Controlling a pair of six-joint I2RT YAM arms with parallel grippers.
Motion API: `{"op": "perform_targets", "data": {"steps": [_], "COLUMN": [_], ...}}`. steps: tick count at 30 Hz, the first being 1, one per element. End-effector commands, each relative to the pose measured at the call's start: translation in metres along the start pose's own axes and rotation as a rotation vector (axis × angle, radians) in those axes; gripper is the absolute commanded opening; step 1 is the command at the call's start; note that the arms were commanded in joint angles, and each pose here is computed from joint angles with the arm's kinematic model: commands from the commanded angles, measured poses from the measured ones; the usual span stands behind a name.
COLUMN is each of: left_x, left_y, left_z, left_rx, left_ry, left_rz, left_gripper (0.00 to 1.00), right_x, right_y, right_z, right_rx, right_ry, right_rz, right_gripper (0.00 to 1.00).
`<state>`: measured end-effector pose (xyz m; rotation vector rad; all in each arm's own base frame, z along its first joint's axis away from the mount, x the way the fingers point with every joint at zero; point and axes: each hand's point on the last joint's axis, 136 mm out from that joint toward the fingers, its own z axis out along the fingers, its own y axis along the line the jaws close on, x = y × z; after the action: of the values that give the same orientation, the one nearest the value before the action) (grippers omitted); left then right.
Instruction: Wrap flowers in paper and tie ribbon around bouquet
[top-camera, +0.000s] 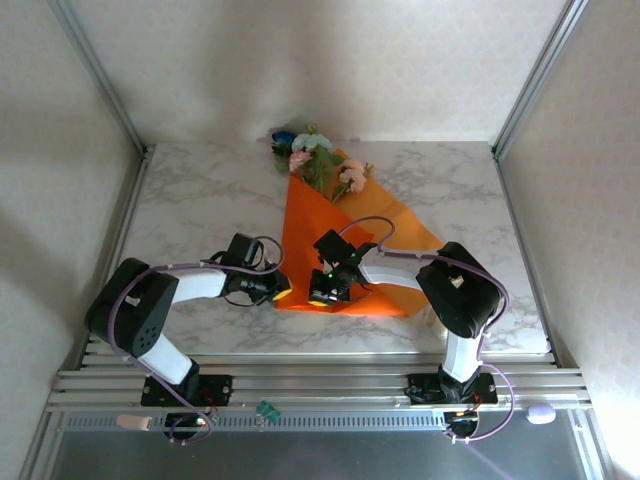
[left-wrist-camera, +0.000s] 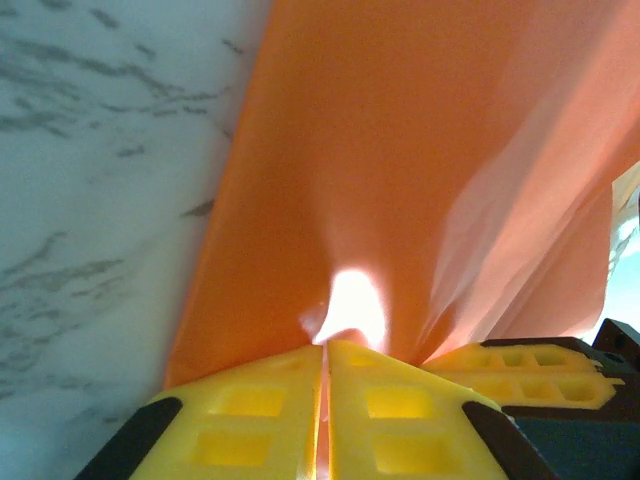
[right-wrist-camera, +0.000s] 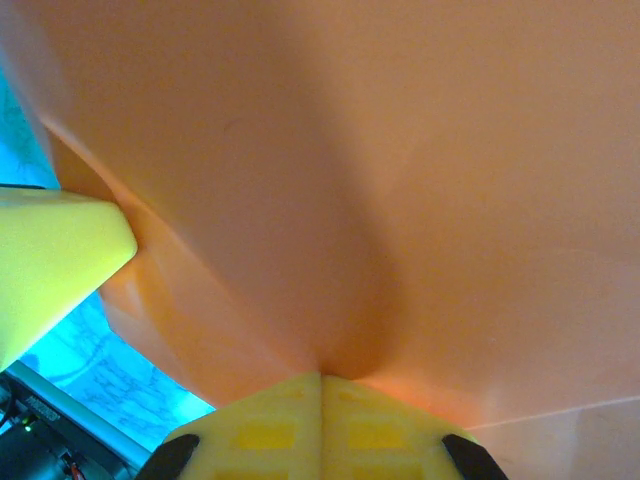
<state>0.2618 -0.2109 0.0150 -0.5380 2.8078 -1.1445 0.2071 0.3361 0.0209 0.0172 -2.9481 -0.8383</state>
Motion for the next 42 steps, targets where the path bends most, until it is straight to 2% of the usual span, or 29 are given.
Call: {"op": "perform_targets", "data": {"steps": [1,5,8,10,13,15,19,23,26,29,32,36,42], "left_x": [0.007,0.012,0.006,-0.001,-0.006,-0.003,-0.002,0.002,0.01,0.017,0.007,-0.009,-0.015], "left_y": [0.063,0.057,0.032,0.009,-0.032,-0.056,-0.088,-0.125,-0.141,-0.126,-0.09,-0.031,0.03], "left_z": [0.012,0.007,-0.005,-0.015,-0.024,-0.019,0.013,0.055,0.084,0.111,0.114,0.091,0.039], "left_rx": [-0.176,-0.158,-0.129,-0.111,-0.065,-0.029,-0.003,0.038,0.05,0.006,-0.106,-0.22,-0.238], "left_ry": [-0.023,-0.023,-0.04,-0.062,-0.071,-0.044,0.004,0.049,0.091,0.128,0.082,-0.014,-0.119], "left_rz": [-0.082,-0.073,-0.039,-0.008,0.04,0.07,0.139,0.205,0.233,0.208,0.15,0.021,-0.14], "left_gripper": [0.08,0.1,0.13,0.17,0.2,0.21,0.2,0.2,0.19,0.18,0.16,0.14,0.14], "right_x": [0.015,0.009,-0.002,-0.012,-0.028,-0.04,-0.068,-0.094,-0.112,-0.128,-0.132,-0.13,-0.124], "right_y": [-0.037,-0.026,0.0,0.019,0.027,0.008,-0.074,-0.169,-0.199,-0.201,-0.197,-0.18,-0.156], "right_z": [0.009,0.001,-0.023,-0.047,-0.095,-0.13,-0.195,-0.253,-0.274,-0.265,-0.249,-0.227,-0.192], "right_rx": [0.127,0.11,0.063,0.043,0.051,0.092,0.205,0.344,0.378,0.366,0.366,0.372,0.341], "right_ry": [0.051,0.026,-0.032,-0.086,-0.195,-0.287,-0.458,-0.561,-0.603,-0.567,-0.529,-0.476,-0.389], "right_rz": [0.042,0.013,-0.042,-0.075,-0.07,-0.021,0.139,0.354,0.407,0.393,0.38,0.318,0.244], "right_gripper": [0.0,0.0,0.02,0.1,0.29,0.37,0.39,0.42,0.42,0.4,0.39,0.39,0.41]}}
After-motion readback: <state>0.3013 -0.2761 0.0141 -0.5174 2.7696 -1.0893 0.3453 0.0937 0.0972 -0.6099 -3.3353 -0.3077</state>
